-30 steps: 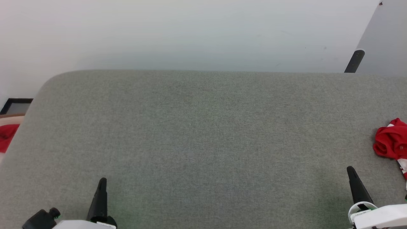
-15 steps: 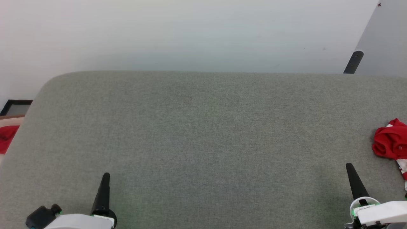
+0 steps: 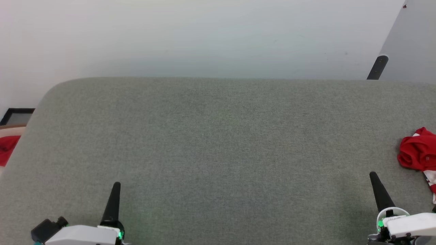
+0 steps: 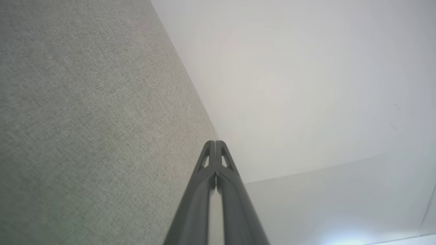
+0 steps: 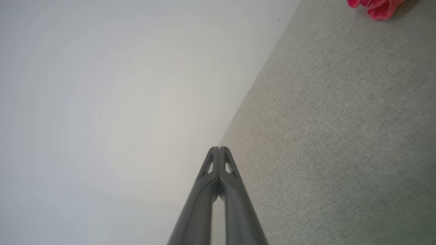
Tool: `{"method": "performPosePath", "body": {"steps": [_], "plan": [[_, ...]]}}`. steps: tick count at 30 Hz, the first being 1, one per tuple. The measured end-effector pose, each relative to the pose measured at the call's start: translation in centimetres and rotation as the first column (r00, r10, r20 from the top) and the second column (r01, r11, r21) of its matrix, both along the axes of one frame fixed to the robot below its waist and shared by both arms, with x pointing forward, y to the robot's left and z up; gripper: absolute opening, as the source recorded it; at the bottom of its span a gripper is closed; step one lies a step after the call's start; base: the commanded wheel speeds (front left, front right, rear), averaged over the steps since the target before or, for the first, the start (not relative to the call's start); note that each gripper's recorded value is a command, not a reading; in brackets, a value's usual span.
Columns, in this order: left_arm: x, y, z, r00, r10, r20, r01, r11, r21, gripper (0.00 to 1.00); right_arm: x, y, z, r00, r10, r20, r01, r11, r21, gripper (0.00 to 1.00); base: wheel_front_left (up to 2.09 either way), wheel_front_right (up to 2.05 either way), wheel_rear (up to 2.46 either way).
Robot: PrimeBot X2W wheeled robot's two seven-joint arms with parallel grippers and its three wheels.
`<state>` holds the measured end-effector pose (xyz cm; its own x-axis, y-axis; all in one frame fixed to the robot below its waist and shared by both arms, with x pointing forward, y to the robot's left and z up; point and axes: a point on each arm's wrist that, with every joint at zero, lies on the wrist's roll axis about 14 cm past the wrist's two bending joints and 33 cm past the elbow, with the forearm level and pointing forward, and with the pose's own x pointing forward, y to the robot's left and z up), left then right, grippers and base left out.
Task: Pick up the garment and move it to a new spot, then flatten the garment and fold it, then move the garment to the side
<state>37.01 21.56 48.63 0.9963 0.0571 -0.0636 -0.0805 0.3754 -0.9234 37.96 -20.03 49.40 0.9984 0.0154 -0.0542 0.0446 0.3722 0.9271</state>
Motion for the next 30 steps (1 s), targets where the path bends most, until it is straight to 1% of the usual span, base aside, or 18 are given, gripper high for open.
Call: {"method": "performPosePath", "body": {"steps": [16,30], "plan": [[0.7,-0.6,0.6,1.000,-0.013,0.022,0.016,0.990,-0.138,0.00,0.4,0.1,0.4,1.000,-0.010,0.013,0.008,0.991,0.134,0.00,0.00,0.00,0.00],[1.2,-1.0,1.1,0.999,-0.020,0.042,0.029,0.969,-0.244,0.00,0.6,0.0,0.7,1.000,-0.022,0.022,0.016,0.971,0.241,0.00,0.00,0.00,0.00]]}}
